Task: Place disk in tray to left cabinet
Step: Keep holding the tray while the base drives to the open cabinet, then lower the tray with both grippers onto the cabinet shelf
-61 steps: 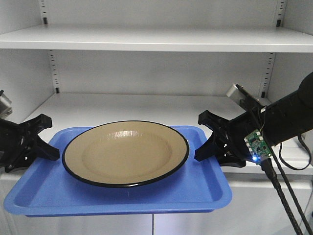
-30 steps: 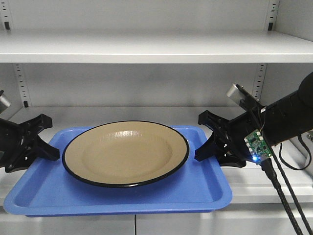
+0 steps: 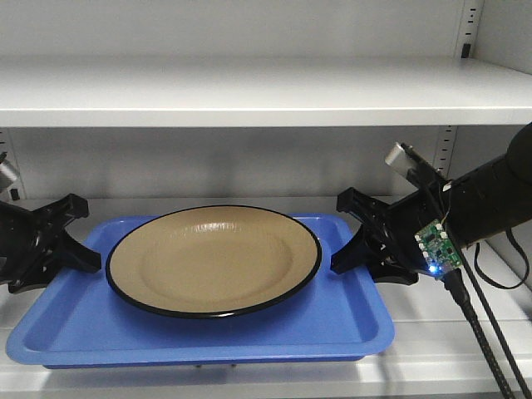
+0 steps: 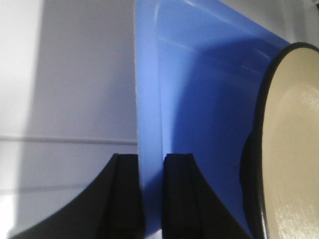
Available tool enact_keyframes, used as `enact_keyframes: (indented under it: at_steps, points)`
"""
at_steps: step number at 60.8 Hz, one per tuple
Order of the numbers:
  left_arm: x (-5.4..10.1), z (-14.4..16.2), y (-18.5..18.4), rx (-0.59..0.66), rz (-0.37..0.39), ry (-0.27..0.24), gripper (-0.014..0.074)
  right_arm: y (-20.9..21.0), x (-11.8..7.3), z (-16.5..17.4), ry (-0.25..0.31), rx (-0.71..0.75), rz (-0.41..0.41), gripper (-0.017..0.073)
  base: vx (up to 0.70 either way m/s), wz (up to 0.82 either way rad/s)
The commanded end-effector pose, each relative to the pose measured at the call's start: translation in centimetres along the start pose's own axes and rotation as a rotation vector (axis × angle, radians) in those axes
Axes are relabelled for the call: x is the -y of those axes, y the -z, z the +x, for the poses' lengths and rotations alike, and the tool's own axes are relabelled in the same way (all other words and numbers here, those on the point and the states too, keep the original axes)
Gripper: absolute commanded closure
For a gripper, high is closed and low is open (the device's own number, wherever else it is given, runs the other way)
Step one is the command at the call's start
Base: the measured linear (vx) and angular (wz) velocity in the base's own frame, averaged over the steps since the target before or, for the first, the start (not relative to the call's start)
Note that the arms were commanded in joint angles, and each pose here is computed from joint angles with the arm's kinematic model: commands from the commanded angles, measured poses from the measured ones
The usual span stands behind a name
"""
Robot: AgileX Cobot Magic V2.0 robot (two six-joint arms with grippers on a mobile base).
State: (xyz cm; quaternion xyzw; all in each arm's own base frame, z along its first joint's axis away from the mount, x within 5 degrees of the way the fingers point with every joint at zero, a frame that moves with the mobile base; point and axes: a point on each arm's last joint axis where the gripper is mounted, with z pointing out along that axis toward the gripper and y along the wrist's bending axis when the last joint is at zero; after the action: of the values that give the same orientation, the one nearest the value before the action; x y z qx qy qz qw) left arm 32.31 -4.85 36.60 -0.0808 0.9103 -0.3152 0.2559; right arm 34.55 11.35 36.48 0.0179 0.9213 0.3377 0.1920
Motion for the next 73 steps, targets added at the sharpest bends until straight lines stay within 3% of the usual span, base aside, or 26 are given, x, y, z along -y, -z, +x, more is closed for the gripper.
enact_keyframes:
  at_steps: [1, 73]
  points:
    - [3.24, 0.04, 2.24, 0.063, 0.163, 0.027, 0.0594, 2.58, -3.68, 0.16, -0.002, 0.081, -0.189, 0.0563, 0.12, -0.03]
    - [3.24, 0.04, 2.24, 0.063, 0.163, 0.027, 0.0594, 2.58, -3.68, 0.14, -0.002, 0.083, -0.189, 0.0563, 0.04, -0.01]
